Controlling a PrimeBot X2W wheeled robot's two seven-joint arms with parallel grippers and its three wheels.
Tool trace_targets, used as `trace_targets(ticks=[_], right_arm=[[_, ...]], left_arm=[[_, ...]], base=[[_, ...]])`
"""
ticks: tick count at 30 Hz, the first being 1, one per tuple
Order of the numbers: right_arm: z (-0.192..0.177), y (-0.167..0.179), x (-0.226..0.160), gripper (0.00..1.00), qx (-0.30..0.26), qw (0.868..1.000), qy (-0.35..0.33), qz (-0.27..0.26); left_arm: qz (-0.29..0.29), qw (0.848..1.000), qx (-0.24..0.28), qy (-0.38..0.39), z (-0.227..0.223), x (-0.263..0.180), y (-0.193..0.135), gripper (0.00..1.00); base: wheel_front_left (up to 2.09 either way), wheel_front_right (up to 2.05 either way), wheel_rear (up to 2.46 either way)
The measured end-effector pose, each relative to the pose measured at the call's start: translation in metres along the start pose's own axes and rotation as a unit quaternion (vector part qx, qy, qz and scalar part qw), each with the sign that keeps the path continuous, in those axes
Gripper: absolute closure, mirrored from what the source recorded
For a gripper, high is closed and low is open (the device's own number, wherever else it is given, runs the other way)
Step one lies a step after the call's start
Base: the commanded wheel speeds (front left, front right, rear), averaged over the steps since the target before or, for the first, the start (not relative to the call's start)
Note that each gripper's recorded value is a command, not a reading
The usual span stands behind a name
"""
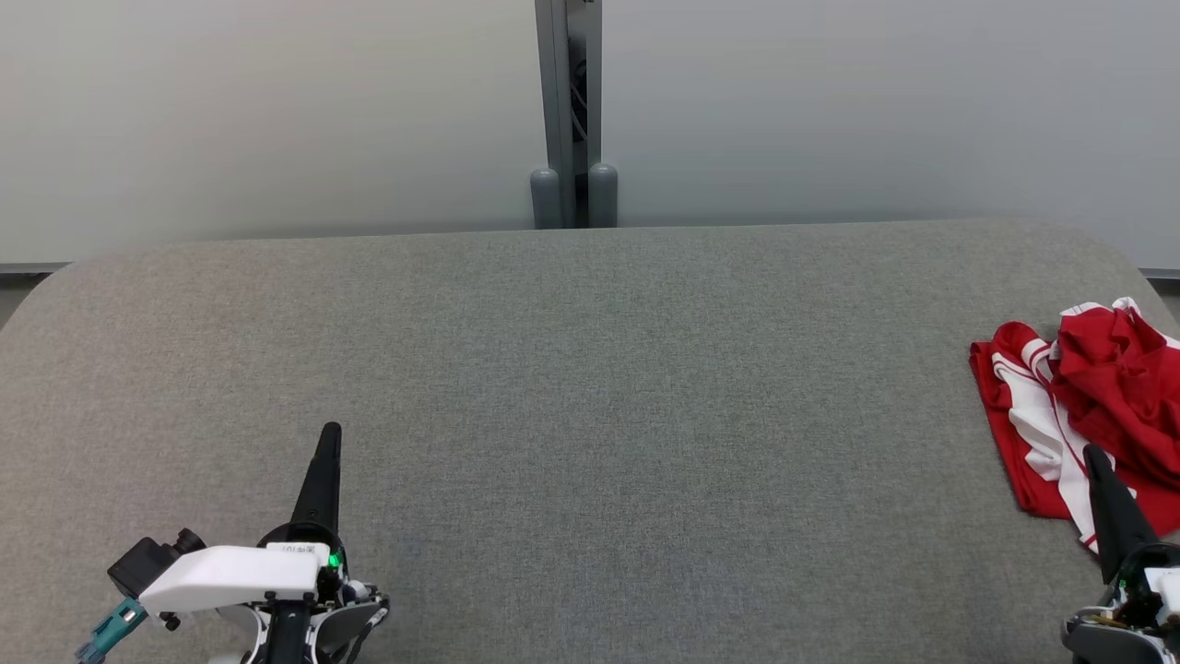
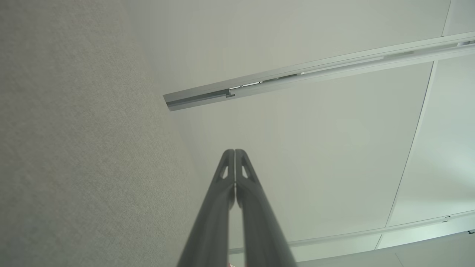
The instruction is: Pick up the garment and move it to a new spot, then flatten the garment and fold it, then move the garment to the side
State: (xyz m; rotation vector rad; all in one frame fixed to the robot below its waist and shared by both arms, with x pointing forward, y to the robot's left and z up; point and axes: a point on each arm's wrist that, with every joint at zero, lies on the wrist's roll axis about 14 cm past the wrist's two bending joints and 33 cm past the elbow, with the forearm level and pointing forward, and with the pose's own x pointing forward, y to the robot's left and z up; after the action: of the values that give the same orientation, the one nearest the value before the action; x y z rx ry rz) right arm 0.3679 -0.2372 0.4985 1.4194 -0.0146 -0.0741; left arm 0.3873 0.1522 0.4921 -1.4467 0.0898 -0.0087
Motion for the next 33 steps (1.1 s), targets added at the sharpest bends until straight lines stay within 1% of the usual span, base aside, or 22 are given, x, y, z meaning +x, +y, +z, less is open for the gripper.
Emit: trace_targets(ticks=[21, 33], right_arm=[[0.01, 0.005, 0.0, 1.0, 0.077, 0.997, -0.006, 0.014], [0.01, 0.005, 0.0, 1.0, 0.077, 0.997, -0.005, 0.015]], left_arm=[[-0.021, 0.998, -0.061, 0.005, 0.0, 0.006, -0.013, 1.0], [-0.025, 0.998, -0.063, 0.005, 0.0, 0.008, -0.015, 1.0]], base=[[0.0, 0.0, 0.0], [0.0, 0.0, 0.0]])
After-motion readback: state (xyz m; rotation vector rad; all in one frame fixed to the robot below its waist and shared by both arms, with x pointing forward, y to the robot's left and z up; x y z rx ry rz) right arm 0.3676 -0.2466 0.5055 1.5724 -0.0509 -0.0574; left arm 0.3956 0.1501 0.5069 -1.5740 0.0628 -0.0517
